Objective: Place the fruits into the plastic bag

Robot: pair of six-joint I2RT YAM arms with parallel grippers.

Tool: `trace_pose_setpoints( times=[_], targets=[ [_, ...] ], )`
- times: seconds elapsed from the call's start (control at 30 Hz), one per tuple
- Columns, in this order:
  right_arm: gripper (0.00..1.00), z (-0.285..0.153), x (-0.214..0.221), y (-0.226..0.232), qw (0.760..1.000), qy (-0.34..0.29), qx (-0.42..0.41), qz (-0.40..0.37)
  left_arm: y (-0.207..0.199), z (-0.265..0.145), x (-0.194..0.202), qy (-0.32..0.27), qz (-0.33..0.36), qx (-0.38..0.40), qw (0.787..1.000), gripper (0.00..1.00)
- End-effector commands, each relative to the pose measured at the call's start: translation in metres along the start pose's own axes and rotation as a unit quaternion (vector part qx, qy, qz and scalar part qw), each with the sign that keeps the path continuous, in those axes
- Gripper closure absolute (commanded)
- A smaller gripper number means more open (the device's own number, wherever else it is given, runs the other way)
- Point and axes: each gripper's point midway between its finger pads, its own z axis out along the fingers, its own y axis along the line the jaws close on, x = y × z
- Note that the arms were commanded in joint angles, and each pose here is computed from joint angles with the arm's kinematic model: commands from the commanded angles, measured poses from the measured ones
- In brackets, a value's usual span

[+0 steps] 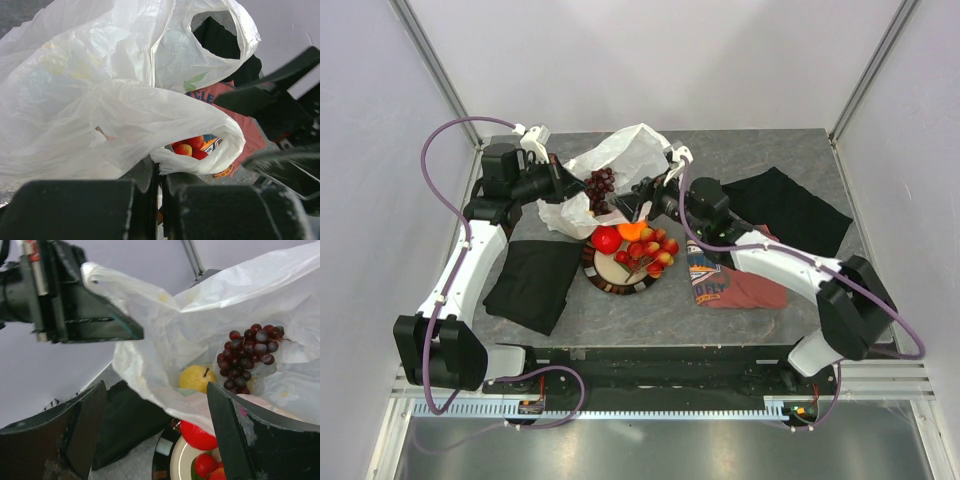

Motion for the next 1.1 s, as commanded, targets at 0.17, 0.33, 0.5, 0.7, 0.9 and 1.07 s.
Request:
trace_pose_setpoints(
  times=[0.17, 0.33, 0.5, 0.7, 0.9, 1.07],
  targets=[
    [0.12, -0.077, 0.030, -0.029, 0.984, 0.095, 0.149, -0.029, -0.009, -0.002, -0.013, -0.013, -0.002, 0.017, 1.000, 0.98],
    [0.12, -0.118, 0.040, -0.062, 0.955, 0.110, 0.274, 0.011, -0.010, -0.002, -0.014, -0.014, -0.003, 0.018, 1.000, 0.98],
    [0.12, -0.125, 0.062, -0.076, 0.939, 0.108, 0.319, 0.071, -0.009, -0.002, -0.013, -0.013, -0.003, 0.017, 1.000, 0.99],
    [0.15, -0.120, 0.096, -0.096, 0.916, 0.132, 0.364, 0.110, -0.008, -0.001, -0.013, -0.012, -0.003, 0.016, 1.000, 0.98],
    [0.19, -0.122, 0.113, -0.104, 0.903, 0.136, 0.383, 0.138, -0.009, -0.002, -0.014, -0.014, -0.002, 0.016, 1.000, 0.98],
    [0.20, -0.118, 0.127, -0.099, 0.902, 0.139, 0.368, 0.179, -0.011, -0.003, -0.015, -0.015, -0.003, 0.019, 1.000, 0.99]
  ],
)
